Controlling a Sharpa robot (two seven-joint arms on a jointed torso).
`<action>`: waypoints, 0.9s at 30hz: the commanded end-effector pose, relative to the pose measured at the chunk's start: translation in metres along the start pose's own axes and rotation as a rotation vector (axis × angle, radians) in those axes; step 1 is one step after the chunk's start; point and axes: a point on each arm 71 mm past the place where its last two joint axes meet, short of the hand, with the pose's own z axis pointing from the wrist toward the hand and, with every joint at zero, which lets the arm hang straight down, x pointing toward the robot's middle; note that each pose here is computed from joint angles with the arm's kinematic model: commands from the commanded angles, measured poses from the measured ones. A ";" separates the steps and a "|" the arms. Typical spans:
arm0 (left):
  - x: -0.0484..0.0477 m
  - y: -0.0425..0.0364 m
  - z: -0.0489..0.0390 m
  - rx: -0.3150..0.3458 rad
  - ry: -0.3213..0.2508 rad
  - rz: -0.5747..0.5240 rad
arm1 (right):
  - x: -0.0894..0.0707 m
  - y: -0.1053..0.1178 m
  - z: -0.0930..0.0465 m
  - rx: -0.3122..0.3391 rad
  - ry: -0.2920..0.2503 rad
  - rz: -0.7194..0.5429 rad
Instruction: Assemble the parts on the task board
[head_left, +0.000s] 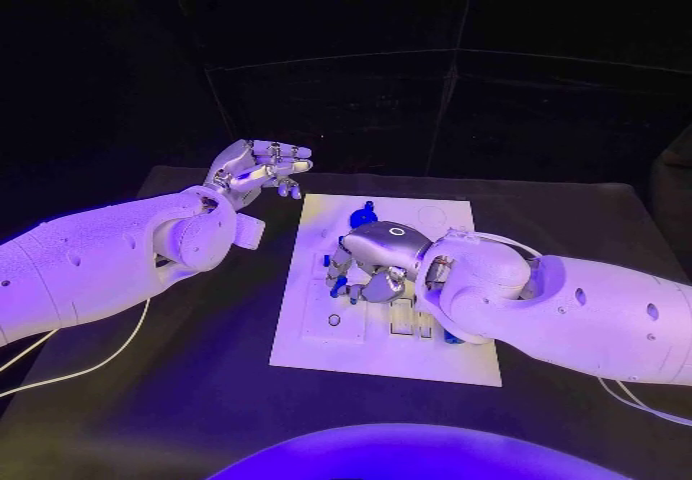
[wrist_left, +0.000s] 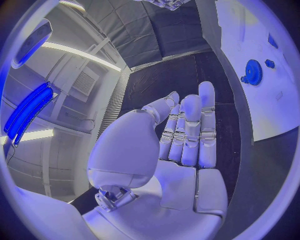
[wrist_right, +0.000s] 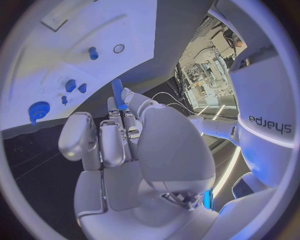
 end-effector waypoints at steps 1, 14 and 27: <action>0.0029 -0.0016 0.0010 0.008 0.013 -0.009 | 0.010 0.003 0.004 -0.039 0.034 -0.027; 0.0056 -0.0014 0.0023 0.009 0.020 -0.012 | 0.037 0.000 0.013 -0.028 0.120 -0.073; 0.0053 -0.0013 0.0024 0.008 0.019 -0.012 | 0.043 -0.002 0.015 -0.023 0.150 -0.102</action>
